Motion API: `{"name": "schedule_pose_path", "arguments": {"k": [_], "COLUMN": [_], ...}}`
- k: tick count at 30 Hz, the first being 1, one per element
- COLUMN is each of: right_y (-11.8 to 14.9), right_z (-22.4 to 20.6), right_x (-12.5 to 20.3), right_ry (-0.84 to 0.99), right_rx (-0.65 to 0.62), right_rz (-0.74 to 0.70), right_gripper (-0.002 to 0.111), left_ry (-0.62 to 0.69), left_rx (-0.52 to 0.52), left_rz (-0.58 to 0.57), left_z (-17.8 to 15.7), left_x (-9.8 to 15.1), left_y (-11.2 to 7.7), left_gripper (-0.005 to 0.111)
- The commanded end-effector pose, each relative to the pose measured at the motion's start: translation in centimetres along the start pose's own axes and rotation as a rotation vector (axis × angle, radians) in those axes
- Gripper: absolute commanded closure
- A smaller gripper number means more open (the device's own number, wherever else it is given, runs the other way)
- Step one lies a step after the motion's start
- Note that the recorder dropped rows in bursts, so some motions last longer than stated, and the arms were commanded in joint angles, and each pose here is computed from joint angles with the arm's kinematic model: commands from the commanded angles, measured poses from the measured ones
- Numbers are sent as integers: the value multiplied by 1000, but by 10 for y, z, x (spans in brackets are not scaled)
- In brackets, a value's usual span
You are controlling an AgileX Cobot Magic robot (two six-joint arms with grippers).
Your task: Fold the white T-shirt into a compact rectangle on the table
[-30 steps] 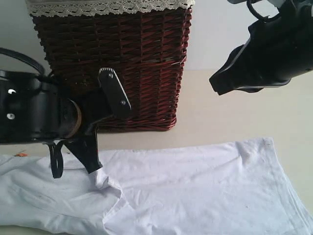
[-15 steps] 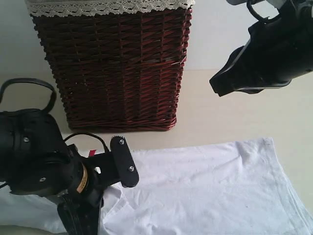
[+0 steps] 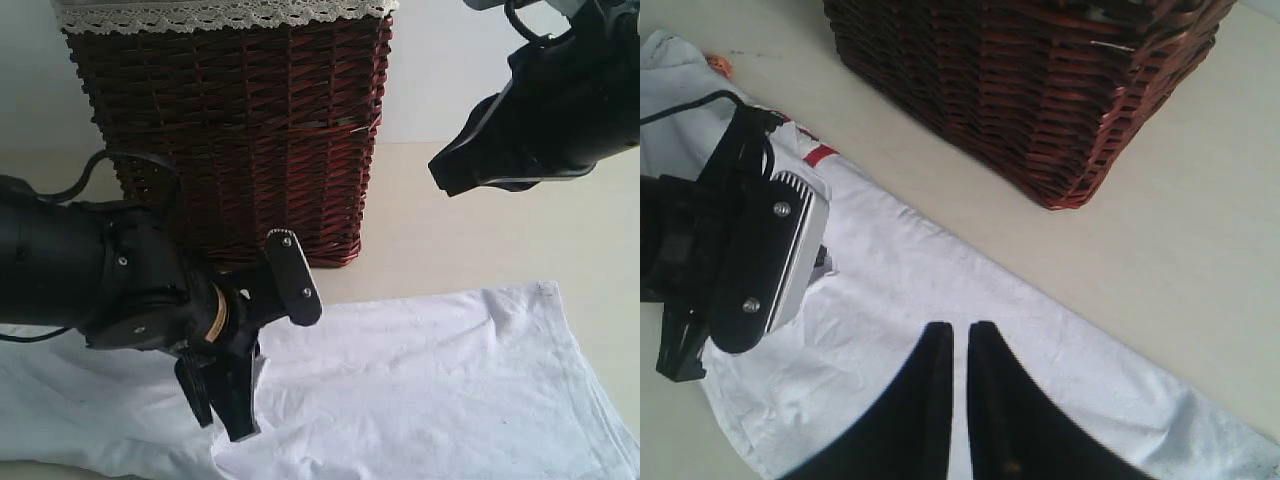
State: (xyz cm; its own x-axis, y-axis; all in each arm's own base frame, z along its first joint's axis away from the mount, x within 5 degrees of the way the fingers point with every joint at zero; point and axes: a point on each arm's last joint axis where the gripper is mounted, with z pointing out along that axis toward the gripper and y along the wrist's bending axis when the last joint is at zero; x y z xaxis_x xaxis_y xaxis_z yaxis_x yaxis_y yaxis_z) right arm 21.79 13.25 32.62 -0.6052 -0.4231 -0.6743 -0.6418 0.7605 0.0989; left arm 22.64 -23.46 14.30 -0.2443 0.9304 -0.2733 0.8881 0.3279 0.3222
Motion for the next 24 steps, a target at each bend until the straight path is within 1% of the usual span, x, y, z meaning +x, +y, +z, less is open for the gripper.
{"name": "schedule_pose_path", "arguments": {"k": [1, 5, 9, 11, 13, 15, 17, 19, 21, 24], "right_y": [1, 1, 1, 1, 1, 1, 1, 1, 1, 1], "right_z": [-4, -4, -4, -4, -4, -4, -4, -4, -4, -4], "right_x": [-3, -3, -3, -3, -3, -2, -2, -1, -1, -1], "right_ry": [-23, -23, -23, -21, -16, -12, -8, -3, -1, -1], "right_rx": [5, 5, 5, 4, 2, 0, -1, -3, -4, -3], "right_rz": [-5, -5, -5, -5, -5, -5, -5, -5, -5, -6], "right_gripper": [100, 100, 100, 100, 100, 100, 100, 100, 100, 100], "left_ry": [-45, -32, 49, 79, 98, 99, 79, 91, 137, 263], "left_rx": [-43, -56, -73, -58, 4, 89, 171, 221, 245, 297], "left_rz": [3, -17, -66, -111, -165, -140, -158, -153, -149, -134], "left_z": [-3, -5, -12, -18, -20, -18, -12, -2, 8, 20], "left_x": [-7, -7, -6, -3, -1, 1, 3, 9, 16, 28], "left_y": [14, 21, 27, 26, 21, 11, 0, -10, -16, -24], "left_gripper": [107, 107, 107, 107, 107, 107, 107, 107, 107, 107]}}
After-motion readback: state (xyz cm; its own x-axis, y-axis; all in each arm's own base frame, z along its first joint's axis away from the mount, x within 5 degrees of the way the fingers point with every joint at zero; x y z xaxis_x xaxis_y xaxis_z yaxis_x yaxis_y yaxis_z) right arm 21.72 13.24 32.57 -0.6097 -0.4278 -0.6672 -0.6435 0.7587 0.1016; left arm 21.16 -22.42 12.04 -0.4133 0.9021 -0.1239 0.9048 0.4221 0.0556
